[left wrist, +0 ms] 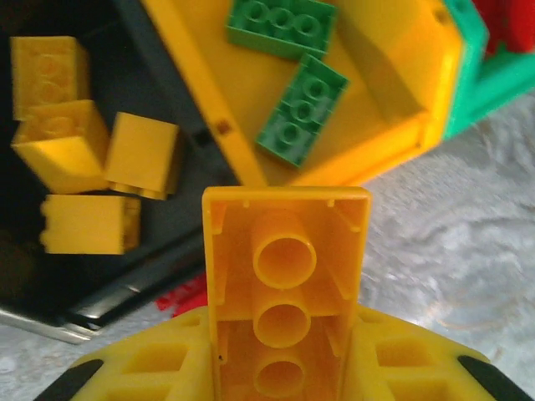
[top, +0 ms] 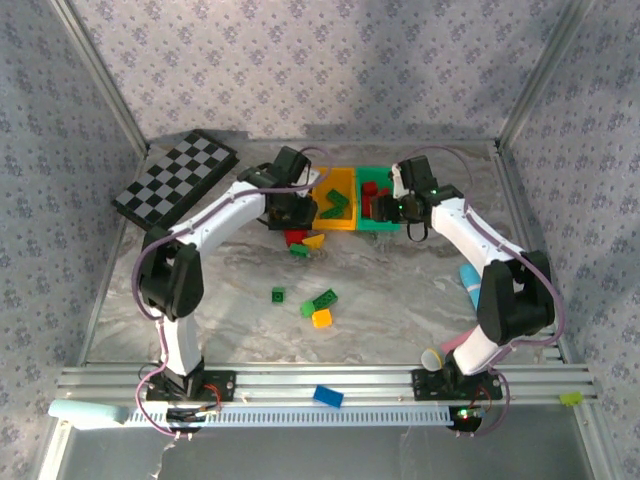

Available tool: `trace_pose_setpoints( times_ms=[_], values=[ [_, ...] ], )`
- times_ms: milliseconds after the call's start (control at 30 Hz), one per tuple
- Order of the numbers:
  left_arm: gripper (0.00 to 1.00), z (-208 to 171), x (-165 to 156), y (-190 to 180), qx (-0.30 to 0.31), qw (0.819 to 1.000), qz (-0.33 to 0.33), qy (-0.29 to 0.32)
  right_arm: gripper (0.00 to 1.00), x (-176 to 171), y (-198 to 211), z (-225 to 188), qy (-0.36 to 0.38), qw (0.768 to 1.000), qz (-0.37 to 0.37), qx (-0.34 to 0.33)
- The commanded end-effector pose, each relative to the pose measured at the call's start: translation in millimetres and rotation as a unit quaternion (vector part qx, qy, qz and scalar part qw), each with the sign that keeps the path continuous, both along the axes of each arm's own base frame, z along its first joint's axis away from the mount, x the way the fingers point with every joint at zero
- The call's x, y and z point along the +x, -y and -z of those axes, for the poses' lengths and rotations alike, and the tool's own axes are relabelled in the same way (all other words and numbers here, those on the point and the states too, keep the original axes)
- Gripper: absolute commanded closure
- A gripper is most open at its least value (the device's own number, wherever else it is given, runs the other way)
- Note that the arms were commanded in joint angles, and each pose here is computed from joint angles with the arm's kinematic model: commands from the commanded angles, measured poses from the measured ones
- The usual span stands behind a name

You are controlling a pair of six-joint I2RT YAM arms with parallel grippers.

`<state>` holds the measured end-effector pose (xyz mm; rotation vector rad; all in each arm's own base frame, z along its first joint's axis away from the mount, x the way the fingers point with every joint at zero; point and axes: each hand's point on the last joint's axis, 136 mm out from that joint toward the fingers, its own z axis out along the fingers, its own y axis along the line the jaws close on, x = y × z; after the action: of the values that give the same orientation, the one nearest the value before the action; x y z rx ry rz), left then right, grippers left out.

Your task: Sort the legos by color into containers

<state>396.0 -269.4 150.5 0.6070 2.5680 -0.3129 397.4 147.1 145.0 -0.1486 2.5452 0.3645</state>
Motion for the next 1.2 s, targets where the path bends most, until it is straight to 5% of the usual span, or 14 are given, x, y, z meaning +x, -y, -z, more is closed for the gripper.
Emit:
trace_pose_setpoints(
  times_ms=[0, 233, 367, 500, 933, 1167],
  values=[
    [0.7, 11.4, 22.9, -9.8, 0.016, 0.999, -0.048, 0.006, 0.41, -6.9, -8.1, -4.6, 0.003, 1.0, -0.006, 0.013],
    [0.6, 25.5, 65.2, -17.0, 0.029, 0.995, -0.098, 0.021, 0.41, -17.6, -32.2, 1.5, -0.006, 0.999, -0.041, 0.023],
    [0.44, 31.3, 69.5, -23.6, 0.047, 0.992, -0.116, 0.011, 0.41, -29.5, -62.6, 8.4, -0.015, 0.996, -0.089, 0.018],
    [0.18, 22.2, 66.3, -30.4, 0.046, 0.99, -0.128, 0.023, 0.41, -51.6, -97.2, 22.0, -0.035, 0.987, -0.157, 0.013],
    [0.17, -15.1, 27.1, -56.1, -0.033, 0.981, -0.174, 0.073, 0.4, -205.5, -139.0, 53.5, -0.115, 0.944, -0.307, -0.038],
    [0.17, -22.5, 13.9, -64.6, -0.063, 0.975, -0.193, 0.089, 0.36, -239.3, -150.1, 81.2, -0.144, 0.936, -0.312, -0.075]
  ],
)
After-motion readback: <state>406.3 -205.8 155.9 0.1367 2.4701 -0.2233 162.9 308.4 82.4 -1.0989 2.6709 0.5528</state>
